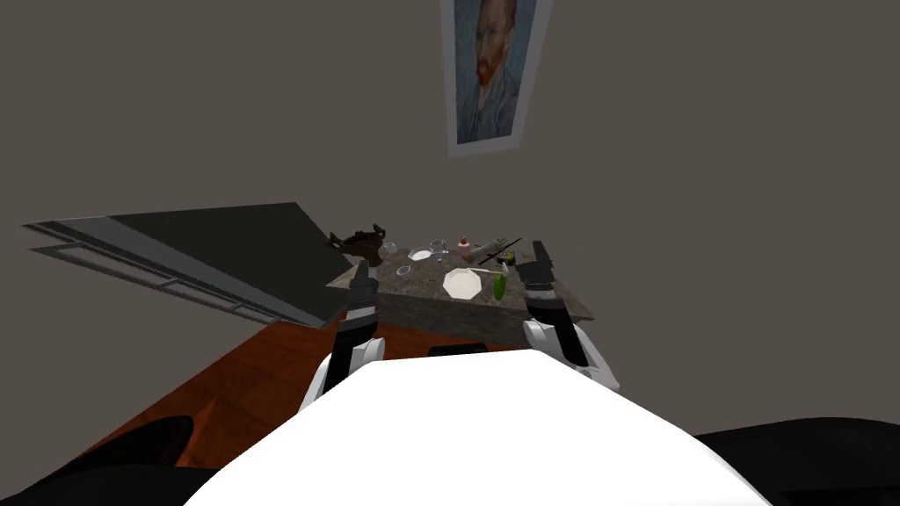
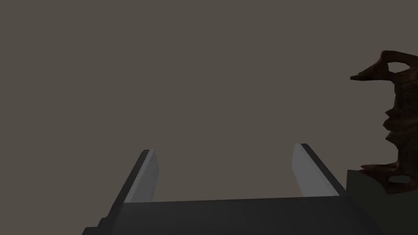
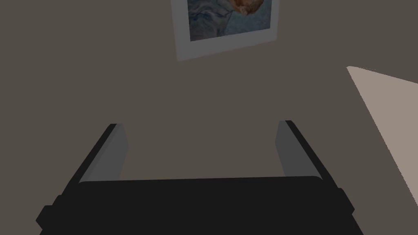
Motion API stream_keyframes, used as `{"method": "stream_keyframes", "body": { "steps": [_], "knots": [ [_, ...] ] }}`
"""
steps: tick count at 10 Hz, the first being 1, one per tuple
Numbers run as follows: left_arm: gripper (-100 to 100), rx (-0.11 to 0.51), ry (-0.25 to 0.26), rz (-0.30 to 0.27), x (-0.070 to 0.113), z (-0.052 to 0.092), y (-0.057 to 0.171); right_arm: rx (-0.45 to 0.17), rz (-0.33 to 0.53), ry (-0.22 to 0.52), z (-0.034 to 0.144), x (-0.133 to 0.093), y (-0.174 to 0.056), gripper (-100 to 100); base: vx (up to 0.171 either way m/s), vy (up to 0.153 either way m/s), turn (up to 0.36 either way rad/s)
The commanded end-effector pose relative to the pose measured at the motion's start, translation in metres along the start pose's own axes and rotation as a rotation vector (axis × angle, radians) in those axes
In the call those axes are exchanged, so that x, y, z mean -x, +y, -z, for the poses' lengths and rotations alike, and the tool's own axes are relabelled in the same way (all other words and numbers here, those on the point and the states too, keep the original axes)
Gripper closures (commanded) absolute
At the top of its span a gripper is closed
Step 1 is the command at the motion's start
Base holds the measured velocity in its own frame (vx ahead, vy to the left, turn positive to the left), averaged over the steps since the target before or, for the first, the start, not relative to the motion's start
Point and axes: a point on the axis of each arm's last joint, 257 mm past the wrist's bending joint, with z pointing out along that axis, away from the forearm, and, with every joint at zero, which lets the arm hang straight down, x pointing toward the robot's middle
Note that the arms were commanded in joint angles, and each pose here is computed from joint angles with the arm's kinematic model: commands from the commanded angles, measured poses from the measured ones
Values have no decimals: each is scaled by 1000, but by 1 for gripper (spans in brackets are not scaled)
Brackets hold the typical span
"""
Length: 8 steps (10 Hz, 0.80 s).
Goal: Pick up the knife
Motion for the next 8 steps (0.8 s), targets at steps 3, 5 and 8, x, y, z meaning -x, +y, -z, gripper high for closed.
{"method": "stream_keyframes", "body": {
  "steps": [3,5,8],
  "knots": [
    [0,0,0,0,0,0,0,14,47,100,-5,-13,-6,-100,-18,80,299],
    [0,0,0,0,0,0,0,24,84,174,-9,-23,-15,-100,-17,69,380],
    [0,0,0,0,0,0,0,29,132,268,-10,-34,-27,-100,-3,62,327]
  ]
}}
